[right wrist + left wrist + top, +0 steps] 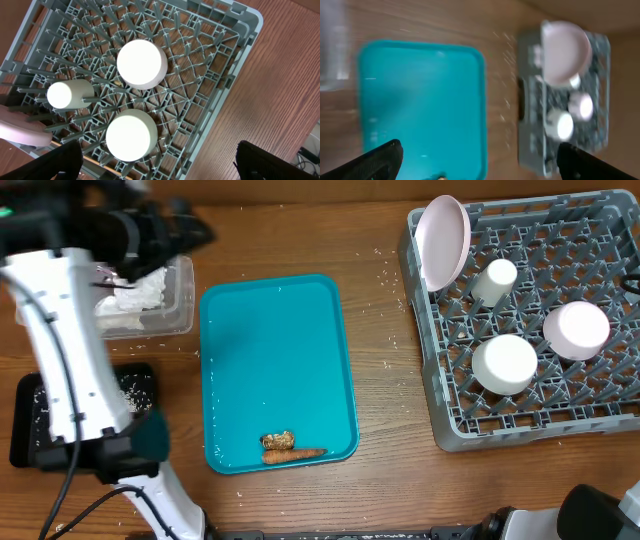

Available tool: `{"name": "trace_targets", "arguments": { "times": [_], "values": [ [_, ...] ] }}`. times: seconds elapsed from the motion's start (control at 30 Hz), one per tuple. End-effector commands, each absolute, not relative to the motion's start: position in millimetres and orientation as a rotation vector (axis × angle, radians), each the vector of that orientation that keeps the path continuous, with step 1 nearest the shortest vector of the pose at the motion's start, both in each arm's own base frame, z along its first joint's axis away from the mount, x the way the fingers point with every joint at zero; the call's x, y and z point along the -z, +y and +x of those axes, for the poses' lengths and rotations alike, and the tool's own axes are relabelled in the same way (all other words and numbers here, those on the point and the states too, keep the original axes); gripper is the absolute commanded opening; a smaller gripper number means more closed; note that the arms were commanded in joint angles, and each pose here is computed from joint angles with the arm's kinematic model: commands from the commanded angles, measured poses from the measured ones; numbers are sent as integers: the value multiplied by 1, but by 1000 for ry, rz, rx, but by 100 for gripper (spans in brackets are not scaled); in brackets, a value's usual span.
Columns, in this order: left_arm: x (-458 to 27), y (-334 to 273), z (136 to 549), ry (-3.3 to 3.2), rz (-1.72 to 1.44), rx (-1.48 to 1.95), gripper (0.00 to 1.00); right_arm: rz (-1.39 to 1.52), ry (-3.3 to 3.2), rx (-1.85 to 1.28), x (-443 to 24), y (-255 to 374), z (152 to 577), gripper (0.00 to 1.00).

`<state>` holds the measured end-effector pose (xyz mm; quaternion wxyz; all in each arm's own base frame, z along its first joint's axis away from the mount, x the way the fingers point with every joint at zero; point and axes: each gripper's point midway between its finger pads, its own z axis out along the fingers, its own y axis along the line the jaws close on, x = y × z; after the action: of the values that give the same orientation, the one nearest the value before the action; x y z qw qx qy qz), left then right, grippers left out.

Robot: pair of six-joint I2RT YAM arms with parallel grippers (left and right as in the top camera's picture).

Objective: Sort waste into correct bins and load items into the dishwasher
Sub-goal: 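Move the left gripper over the teal tray toward the brown scrap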

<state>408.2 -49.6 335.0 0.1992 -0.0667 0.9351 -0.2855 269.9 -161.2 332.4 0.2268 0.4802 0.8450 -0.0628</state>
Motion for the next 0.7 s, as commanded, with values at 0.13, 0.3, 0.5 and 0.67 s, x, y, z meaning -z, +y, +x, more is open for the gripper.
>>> {"name": "trace_targets", "arguments": {
  "times": [0.13,0.3,0.5,0.67],
  "values": [
    [-299,-99,365,2818,59,426,100,1329,2300,183,-338,-164,270,100],
    [-276,-99,307,2944,1,262,100,1329,2300,183,-338,-164,270,100],
    [-216,-101,238,3199,-154,169,100,1329,2300,183,-338,-164,270,100],
    [-168,-99,220,3300,-357,87,100,1329,2300,183,-338,-164,270,100]
  ]
}}
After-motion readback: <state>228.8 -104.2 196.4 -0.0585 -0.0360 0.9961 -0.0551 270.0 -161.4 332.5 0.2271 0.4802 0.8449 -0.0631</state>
